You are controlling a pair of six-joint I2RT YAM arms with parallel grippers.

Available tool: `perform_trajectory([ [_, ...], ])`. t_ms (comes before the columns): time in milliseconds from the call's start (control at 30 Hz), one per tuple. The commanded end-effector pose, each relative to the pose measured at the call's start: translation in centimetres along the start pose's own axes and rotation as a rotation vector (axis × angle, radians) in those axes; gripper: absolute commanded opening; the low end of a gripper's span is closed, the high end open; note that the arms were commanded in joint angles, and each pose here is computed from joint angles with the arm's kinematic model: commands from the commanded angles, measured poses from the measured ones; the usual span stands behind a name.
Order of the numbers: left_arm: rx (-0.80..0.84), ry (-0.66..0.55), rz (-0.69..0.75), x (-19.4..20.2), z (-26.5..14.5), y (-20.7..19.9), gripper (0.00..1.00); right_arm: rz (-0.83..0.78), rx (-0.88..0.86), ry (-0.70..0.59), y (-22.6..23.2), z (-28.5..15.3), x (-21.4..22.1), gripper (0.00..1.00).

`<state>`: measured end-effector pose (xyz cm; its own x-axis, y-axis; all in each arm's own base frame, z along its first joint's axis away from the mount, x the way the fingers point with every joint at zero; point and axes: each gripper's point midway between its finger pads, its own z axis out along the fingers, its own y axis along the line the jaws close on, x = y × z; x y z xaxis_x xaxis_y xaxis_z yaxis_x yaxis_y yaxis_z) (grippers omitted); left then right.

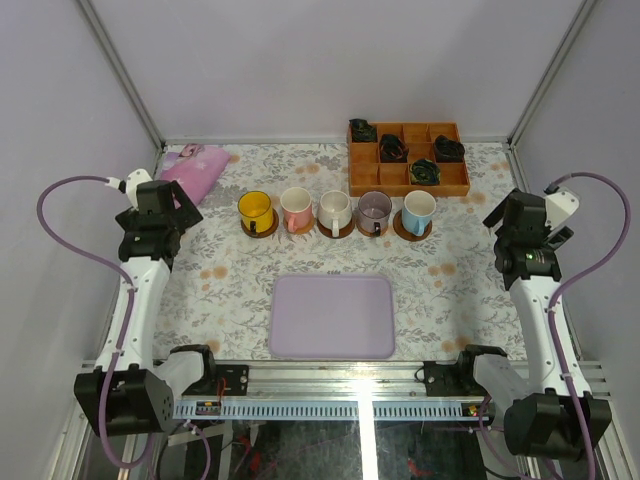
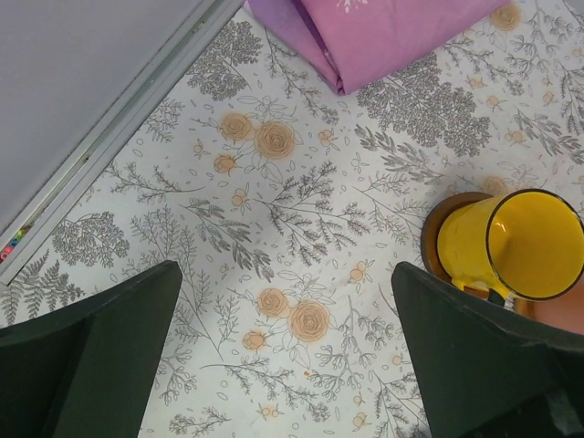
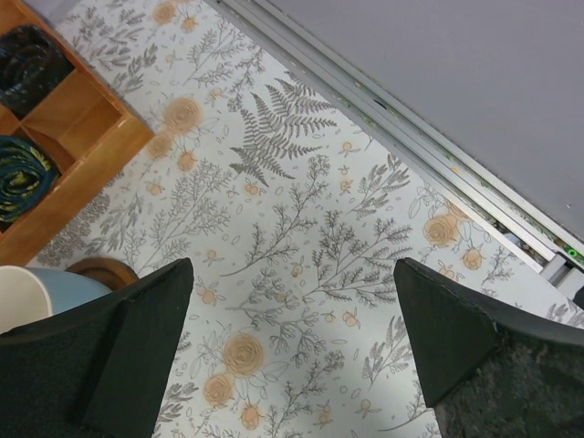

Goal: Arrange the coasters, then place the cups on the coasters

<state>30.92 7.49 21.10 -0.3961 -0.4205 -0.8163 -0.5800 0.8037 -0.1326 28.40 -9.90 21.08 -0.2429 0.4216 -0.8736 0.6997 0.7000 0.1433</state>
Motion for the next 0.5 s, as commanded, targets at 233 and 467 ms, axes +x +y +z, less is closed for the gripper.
perform_trajectory([
  [233, -0.013, 0.01, -0.028, 1.3, -0.1, 0.7, 1.0, -0.007, 0.033, -0.008, -1.1, -0.4, 0.1, 0.99],
  [467, 0.03, 0.005, -0.063, 2.1, 0.0, 0.2, 1.0, -0.01, 0.02, -0.017, -1.0, -0.5, 0.1, 0.99],
])
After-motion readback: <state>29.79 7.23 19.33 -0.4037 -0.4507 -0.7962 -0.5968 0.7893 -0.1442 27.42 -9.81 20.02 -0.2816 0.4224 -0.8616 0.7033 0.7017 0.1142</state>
